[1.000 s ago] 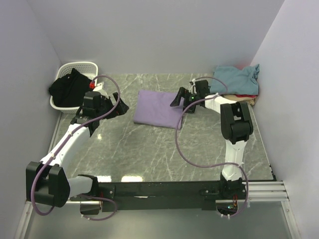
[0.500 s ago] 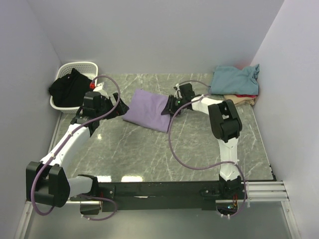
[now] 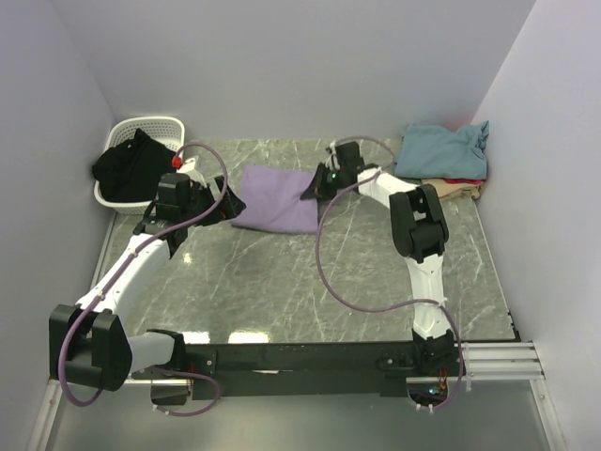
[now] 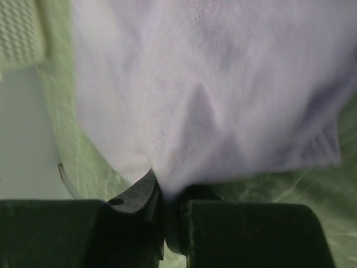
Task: Fold and stack the t-shirts
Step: Neatly place the folded tshirt to the corner
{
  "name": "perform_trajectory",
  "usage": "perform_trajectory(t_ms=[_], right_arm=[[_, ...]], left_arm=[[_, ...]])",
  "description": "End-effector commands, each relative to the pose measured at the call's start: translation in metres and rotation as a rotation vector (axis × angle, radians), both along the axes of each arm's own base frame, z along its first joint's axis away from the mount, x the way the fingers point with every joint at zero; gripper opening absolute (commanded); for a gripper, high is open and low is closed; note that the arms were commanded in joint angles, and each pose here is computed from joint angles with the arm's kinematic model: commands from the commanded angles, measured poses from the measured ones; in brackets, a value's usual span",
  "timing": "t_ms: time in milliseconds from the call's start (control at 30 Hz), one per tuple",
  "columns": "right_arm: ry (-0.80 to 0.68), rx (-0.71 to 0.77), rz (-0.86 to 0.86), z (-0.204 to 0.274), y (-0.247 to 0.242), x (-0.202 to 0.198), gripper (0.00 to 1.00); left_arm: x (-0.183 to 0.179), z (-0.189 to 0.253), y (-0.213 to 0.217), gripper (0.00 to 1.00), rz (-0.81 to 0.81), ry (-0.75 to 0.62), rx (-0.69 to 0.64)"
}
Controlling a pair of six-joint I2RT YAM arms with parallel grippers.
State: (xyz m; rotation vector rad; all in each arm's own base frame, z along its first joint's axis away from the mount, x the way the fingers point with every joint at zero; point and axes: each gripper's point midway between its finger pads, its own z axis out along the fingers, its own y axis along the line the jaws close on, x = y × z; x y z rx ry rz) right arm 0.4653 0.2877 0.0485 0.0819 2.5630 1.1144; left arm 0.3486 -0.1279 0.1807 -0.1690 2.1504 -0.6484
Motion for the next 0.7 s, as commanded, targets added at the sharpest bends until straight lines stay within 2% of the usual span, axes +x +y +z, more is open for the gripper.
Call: perform_trajectory(t_ms=[0,167,400,533,667], right_arm=[[-0.24,0.02,-0.167,0.086,-0.042,0.089,0.0],[-0.436,-0.055,-0.375,0.152,-0.104,0.148,0.0],[-0.649,-0.144,-0.743,0.225,-0.227,0.205,0.0],[-0.671,-0.227,-0.93,0.231,-0.297,0.21,0.0],[-0.674,-0.357,-1.118,0.22,-0.352,0.192,0.0]], left_arm=[[0.003,0.009,-0.011,0.97,-0.051,-0.041,-0.032],[0.005,0.01,-0.016,0.97,-0.073,-0.04,-0.05],[0.011,0.014,-0.027,0.96,-0.112,-0.046,-0.081],[0.014,0.013,-0.03,0.96,-0.123,-0.041,-0.081],[0.016,0.008,-0.033,0.96,-0.129,-0.031,-0.084]])
